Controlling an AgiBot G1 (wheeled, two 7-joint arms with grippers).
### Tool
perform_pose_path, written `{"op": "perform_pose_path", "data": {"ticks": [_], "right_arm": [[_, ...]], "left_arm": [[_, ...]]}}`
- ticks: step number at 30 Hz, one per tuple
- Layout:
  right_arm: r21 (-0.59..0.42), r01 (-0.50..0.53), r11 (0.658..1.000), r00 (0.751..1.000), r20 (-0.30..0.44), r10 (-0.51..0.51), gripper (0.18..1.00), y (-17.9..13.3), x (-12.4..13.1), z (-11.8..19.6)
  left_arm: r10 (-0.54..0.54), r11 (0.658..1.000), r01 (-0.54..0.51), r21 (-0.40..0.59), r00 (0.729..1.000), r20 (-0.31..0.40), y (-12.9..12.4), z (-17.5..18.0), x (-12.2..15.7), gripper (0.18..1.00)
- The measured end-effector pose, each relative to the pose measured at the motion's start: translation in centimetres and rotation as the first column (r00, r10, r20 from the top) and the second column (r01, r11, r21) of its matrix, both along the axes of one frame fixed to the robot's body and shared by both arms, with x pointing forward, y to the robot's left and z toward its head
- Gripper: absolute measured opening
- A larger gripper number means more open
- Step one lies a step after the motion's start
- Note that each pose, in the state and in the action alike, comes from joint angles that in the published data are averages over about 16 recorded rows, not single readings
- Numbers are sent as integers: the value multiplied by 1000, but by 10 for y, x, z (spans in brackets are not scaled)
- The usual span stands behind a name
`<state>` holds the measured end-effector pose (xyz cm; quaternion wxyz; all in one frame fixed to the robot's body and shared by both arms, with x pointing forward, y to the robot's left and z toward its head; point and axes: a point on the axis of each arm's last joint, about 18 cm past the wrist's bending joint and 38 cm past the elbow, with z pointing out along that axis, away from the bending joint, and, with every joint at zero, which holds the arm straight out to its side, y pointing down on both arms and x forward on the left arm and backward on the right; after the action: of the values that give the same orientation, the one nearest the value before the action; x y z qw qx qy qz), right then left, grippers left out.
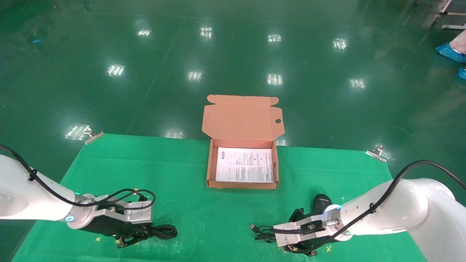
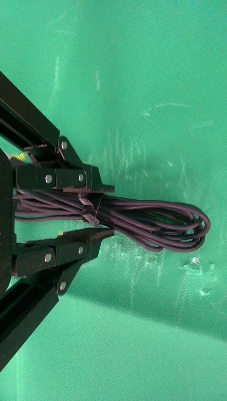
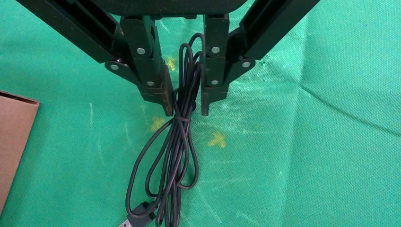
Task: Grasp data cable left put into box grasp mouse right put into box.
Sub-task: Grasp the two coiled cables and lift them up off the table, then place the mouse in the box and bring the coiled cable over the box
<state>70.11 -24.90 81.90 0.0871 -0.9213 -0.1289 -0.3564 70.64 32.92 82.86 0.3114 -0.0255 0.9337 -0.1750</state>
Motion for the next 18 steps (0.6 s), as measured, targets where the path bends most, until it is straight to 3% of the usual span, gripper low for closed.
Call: {"op": "perform_pose_path", "data": {"ticks": [11,18], "right_arm": [[7,6,1000,1000,5,-6,291,-2,0,4],[48,38,998,997,66,-41,242,-22,-2,41]], "left_arm": [[-2,1000,2,1,1000,2,1,1,0,302],[-19,1000,19,10,999,31,11,17,-3,260]]}}
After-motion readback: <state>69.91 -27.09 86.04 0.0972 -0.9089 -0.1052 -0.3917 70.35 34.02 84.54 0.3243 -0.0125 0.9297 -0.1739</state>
